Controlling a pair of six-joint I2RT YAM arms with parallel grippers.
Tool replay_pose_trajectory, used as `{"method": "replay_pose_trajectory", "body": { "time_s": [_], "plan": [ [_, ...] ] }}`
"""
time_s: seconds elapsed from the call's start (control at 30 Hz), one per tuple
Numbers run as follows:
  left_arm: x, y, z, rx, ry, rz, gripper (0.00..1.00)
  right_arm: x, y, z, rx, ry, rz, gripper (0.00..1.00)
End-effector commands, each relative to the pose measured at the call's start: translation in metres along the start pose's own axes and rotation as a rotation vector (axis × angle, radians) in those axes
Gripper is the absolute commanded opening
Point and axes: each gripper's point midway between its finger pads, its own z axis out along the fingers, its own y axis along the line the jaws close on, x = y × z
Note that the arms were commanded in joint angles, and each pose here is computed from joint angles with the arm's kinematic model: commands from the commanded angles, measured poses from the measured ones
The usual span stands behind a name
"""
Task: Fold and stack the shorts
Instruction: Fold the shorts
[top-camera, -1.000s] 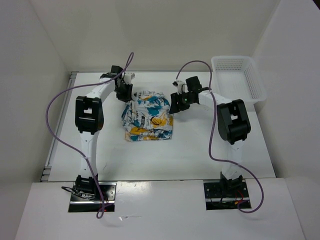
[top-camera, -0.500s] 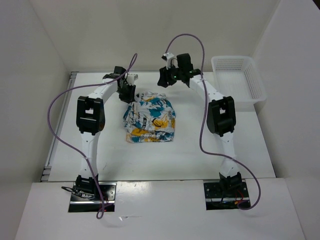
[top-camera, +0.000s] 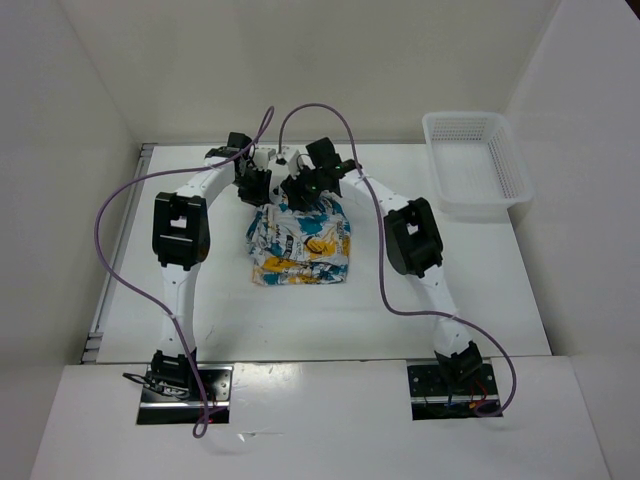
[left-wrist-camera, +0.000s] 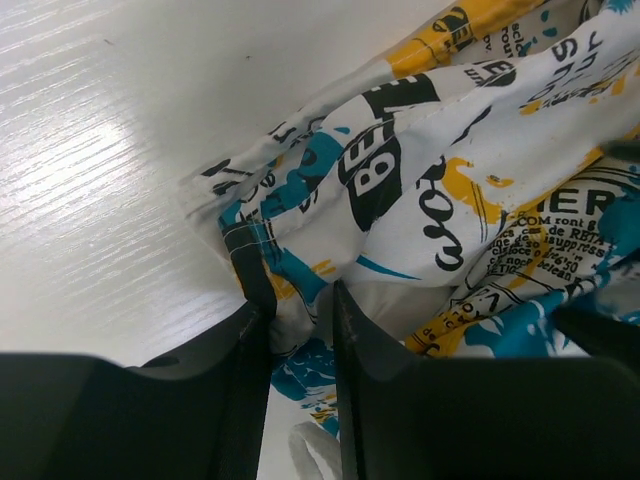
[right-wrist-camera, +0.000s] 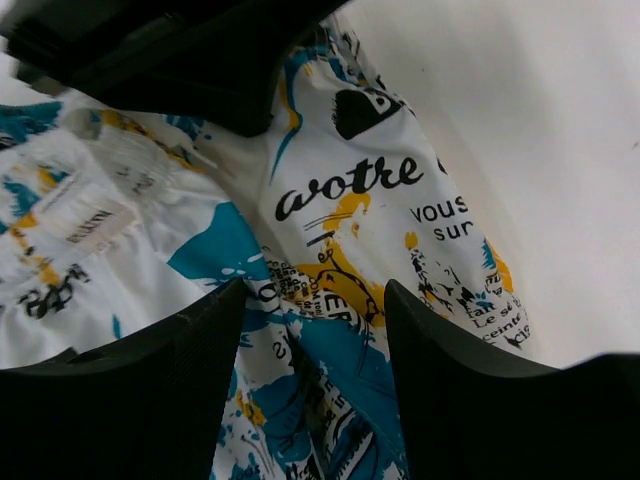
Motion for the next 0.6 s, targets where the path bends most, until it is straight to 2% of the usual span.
{"method": "replay_pose_trajectory", "body": {
  "time_s": [0.0, 0.17, 0.4, 0.47, 0.53, 0.57],
  "plan": [
    [-0.020, -0.014, -0.023, 0.032, -0.061, 0.029, 0.35, -0.005, -0.032, -0.003, 0.118, -0.007, -0.038, 0.63],
    [-0.017, -0.016, -0.021, 0.042, -0.053, 0.026, 0.35, 0.010, -0.028, 0.000, 0.102, 0.028, -0.041, 0.55],
    [-0.017, -0.016, -0.021, 0.042, -0.053, 0.026, 0.35, 0.034, -0.010, -0.001, 0.022, 0.087, -0.064, 0.27],
    [-0.017, -0.016, -0.021, 0.042, -0.053, 0.026, 0.35, 0.031, -0.013, -0.004, 0.038, 0.085, -0.069, 0.29],
    [-0.017, -0.016, -0.021, 0.042, -0.053, 0.026, 0.35, 0.037, -0.018, -0.004, 0.062, 0.108, -0.090, 0.45],
    [-0.017, -0.016, -0.021, 0.042, -0.053, 0.026, 0.35, 0.037, -0.018, -0.004, 0.062, 0.108, -0.090, 0.47]
  ]
}}
